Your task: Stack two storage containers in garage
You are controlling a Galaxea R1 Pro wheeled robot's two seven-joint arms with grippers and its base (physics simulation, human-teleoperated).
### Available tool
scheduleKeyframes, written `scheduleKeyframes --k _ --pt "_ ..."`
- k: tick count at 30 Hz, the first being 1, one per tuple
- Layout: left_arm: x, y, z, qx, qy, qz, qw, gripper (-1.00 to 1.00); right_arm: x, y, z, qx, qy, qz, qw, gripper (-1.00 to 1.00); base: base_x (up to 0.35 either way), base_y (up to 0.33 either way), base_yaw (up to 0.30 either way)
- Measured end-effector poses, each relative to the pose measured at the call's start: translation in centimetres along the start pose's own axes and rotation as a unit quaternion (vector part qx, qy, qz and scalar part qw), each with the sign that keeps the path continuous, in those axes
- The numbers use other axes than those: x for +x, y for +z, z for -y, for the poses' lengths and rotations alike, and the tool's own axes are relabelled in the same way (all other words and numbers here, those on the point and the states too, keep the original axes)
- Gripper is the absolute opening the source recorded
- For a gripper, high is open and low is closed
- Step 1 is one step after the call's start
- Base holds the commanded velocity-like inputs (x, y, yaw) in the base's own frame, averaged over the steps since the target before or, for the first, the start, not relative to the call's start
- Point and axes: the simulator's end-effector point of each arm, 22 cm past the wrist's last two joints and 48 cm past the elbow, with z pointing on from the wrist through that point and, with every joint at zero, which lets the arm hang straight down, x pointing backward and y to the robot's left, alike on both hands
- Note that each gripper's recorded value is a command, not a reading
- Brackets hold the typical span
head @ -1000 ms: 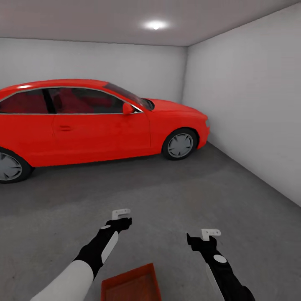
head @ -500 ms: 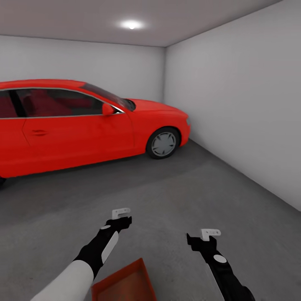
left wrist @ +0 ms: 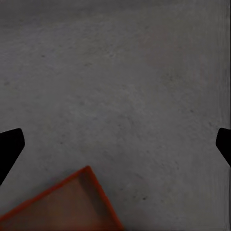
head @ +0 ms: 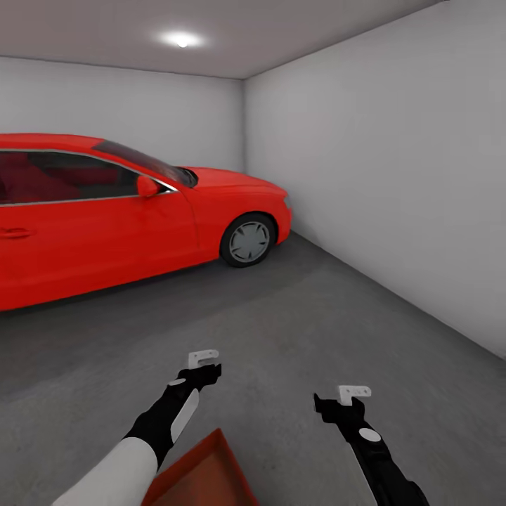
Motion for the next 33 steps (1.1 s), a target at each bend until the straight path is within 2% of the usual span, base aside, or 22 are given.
scheduleKeyframes --k 16,27,33 --pt "0.06 -0.04 0.33 0.0 -0.001 0.0 1.0 1.0 0.0 0.0 -0.02 0.0 0.0 0.0 1.0 1.0 -0.001 -0.006 -0.267" --pt "0.06 -0.03 0.34 -0.001 0.0 0.0 1.0 1.0 0.01 0.01 -0.02 -0.001 0.0 0.0 1.0 1.0 -0.069 -0.255 -0.267" --pt "0.03 -0.04 0.34 -0.001 -0.001 0.0 1.0 1.0 -0.01 0.01 -0.03 -0.001 0.0 0.0 1.0 1.0 -0.012 -0.058 -0.267"
